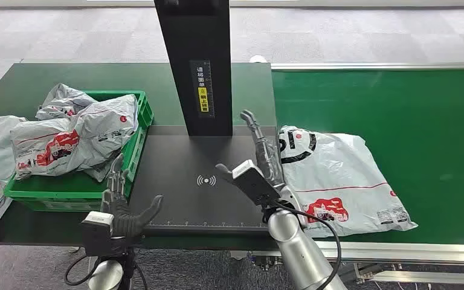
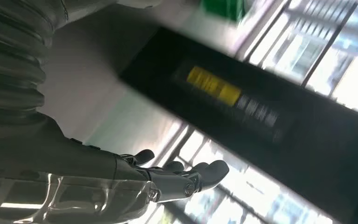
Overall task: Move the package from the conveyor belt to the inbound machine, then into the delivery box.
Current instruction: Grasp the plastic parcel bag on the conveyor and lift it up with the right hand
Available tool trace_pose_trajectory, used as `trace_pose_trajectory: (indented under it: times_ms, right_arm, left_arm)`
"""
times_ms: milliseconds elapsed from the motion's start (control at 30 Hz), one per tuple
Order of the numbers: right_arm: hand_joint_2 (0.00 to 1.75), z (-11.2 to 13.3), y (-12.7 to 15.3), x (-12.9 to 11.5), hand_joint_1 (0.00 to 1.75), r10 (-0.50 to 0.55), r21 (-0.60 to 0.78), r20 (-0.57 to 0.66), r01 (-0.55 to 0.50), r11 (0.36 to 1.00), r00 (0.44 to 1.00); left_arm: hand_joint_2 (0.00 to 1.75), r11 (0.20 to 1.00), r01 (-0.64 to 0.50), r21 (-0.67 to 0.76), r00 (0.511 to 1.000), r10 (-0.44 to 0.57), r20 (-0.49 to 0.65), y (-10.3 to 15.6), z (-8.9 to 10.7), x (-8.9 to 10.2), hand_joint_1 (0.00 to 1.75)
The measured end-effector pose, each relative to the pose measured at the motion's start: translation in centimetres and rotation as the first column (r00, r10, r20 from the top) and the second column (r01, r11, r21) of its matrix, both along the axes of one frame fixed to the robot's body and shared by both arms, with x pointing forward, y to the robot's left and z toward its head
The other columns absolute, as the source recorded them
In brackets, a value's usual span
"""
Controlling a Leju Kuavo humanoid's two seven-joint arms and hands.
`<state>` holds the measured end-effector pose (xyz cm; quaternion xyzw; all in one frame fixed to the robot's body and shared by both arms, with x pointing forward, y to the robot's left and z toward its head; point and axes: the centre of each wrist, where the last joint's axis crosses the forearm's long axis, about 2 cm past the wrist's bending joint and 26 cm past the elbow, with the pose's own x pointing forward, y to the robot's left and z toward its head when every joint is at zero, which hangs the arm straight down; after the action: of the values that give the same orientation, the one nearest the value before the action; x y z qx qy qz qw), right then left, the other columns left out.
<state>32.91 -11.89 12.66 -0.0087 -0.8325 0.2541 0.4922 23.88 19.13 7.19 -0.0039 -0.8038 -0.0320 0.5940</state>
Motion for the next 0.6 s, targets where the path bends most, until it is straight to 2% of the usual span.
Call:
trace_pose_trajectory:
  times_ms: [200, 367, 467, 600]
  right_arm:
    - [1.75, -0.6, -4.0, 0.2, 0.00, -0.129, -0.141, 0.080, 0.140, 0.980, 0.988]
    - [1.75, 0.1, -7.0, 2.5, 0.00, -0.230, -0.218, 0.135, 0.255, 0.942, 0.964]
    - [1.75, 0.2, -8.9, 3.9, 0.00, -0.296, -0.237, 0.125, 0.318, 0.918, 0.947]
    - [1.75, -0.2, -10.8, 5.2, 0.00, -0.408, -0.310, 0.038, 0.399, 0.863, 0.912]
  left_arm:
    - [1.75, 0.997, 0.072, -0.005, 0.997, -0.072, 0.009, -2.1, 0.6, 0.7, 0.00]
    - [1.75, 0.994, 0.103, -0.018, 0.995, -0.103, -0.006, -2.8, 0.1, 0.0, 0.00]
    - [1.75, 0.993, 0.109, -0.034, 0.994, -0.110, -0.007, -3.1, -0.3, -0.4, 0.00]
    - [1.75, 0.993, 0.111, -0.048, 0.994, -0.111, -0.008, -3.3, -0.6, -0.6, 0.00]
